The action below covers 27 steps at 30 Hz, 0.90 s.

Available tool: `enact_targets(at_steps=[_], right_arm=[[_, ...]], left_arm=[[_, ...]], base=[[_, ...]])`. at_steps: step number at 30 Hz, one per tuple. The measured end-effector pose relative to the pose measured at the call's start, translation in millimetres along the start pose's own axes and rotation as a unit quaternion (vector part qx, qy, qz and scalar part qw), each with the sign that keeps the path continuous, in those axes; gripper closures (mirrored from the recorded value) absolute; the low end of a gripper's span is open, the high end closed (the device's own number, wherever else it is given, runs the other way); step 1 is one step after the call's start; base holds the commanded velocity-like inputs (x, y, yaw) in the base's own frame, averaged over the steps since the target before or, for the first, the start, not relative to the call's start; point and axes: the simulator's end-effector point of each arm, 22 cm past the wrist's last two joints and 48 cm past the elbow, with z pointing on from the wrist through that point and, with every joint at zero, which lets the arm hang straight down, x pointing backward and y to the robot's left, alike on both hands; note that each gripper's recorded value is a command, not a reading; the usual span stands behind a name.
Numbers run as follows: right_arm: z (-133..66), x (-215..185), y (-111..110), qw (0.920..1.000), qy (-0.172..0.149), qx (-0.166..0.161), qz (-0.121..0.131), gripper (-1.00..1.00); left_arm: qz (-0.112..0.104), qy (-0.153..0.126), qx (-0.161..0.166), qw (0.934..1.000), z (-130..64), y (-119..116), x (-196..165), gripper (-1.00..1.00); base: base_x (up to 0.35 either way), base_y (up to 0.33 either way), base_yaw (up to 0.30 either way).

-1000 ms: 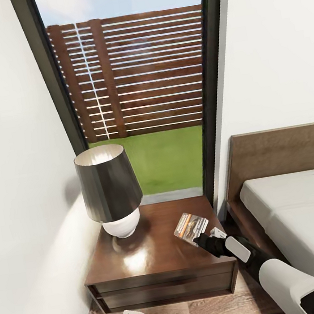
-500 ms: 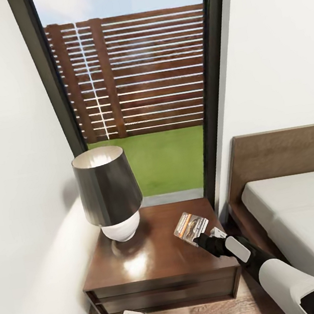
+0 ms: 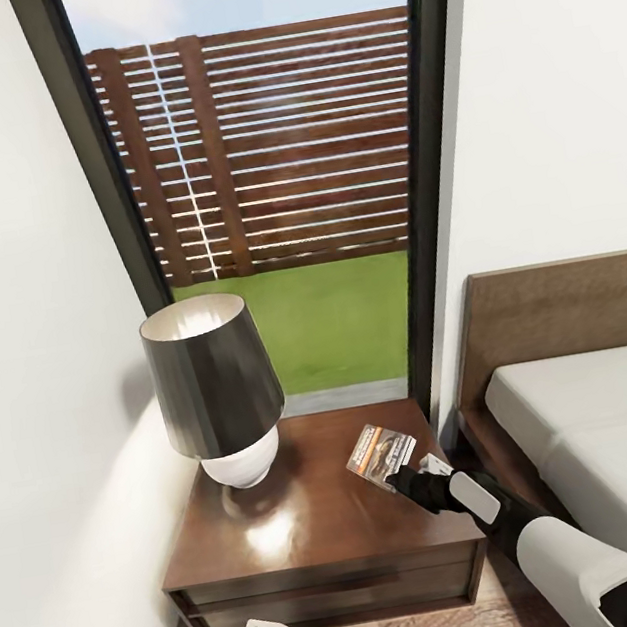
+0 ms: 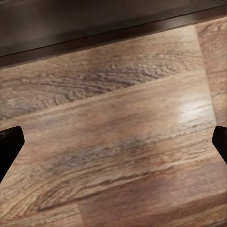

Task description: In the bedroom, move the book from the bed onto either nightstand, and place the two sandals side by side next to the bed.

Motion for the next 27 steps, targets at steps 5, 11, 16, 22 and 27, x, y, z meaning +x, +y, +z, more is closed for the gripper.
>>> enact_targets(at_steps=[5, 11, 16, 22, 27], right_arm=[[0.1, 0, 0, 1.0, 0.0, 0.0, 0.0, 1.0], [0.1, 0, 0, 1.0, 0.0, 0.0, 0.0, 1.0], [3.6, 4, -5, 1.0, 0.0, 0.001, -0.001, 1.0], [5.9, 5, -8, 1.0, 0.0, 0.0, 0.0, 1.0], [7.1, 6, -9, 1.0, 0.0, 0.001, -0.002, 1.0]], left_arm=[[0.0, 0.0, 0.0, 1.0, 0.0, 0, 0, -1.0], [0.0, 0.0, 0.0, 1.0, 0.0, 0, 0, -1.0], [0.0, 0.0, 0.0, 1.0, 5.5, 0, 4, -1.0], [0.0, 0.0, 0.0, 1.0, 9.2, 0, 7, -1.0], [0.0, 0.0, 0.0, 1.0, 11.0, 0, 8, -1.0]], base=[[0.004, 0.0, 0.0], [0.001, 0.0, 0.0], [0.0, 0.0, 0.0], [0.0, 0.0, 0.0], [0.0, 0.0, 0.0]])
